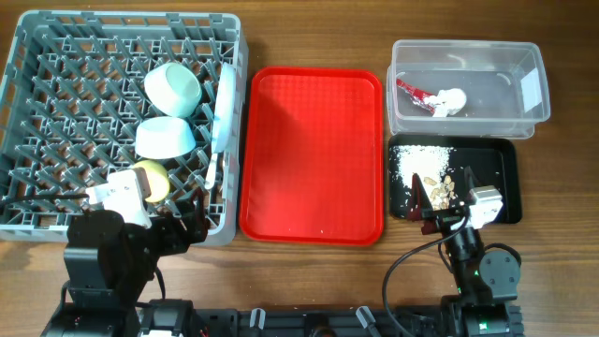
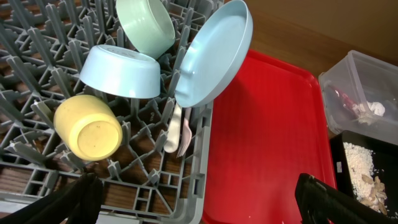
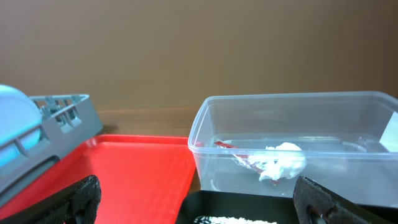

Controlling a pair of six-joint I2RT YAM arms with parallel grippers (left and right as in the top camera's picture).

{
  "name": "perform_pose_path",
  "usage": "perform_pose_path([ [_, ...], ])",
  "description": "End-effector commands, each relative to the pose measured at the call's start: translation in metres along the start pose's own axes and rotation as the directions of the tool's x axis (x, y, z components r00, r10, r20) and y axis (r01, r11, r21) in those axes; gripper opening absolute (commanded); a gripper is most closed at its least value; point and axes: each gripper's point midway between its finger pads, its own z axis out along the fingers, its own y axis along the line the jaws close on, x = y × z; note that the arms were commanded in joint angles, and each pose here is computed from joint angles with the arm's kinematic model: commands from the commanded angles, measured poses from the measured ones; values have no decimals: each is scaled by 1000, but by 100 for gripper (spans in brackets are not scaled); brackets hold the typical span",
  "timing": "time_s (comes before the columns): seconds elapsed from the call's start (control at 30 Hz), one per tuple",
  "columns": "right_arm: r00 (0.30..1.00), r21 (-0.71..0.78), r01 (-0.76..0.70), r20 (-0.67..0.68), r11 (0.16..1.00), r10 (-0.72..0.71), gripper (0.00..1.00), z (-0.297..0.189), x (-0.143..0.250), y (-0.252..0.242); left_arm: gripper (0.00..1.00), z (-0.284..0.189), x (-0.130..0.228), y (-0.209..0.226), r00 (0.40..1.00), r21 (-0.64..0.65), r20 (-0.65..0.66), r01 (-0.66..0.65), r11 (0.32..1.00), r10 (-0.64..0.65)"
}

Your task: Sort waste into correct bins and load items into the dishwasher rack

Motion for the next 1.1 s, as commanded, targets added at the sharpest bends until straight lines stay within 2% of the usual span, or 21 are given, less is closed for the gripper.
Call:
perform_pose_path([
  [0.0,997,-31,77,13,997,-76,100,-1,-2,6,100,1,1,1,1000,-7,1,-12,1000,12],
  [0.13,1000,-32,-19,12,999,19,100,-1,-3,6,100,1,1,1,1000,-7,1,-12,1000,12],
  [0.93,1000,-31,-18,11,999,18,100,-1,-2,6,100,1,1,1,1000,-7,2,-12,1000,12],
  [1.07,1000,-31,-18,11,999,19,100,-1,-2,6,100,-9,9,6,999,-15,13,-28,999,29],
])
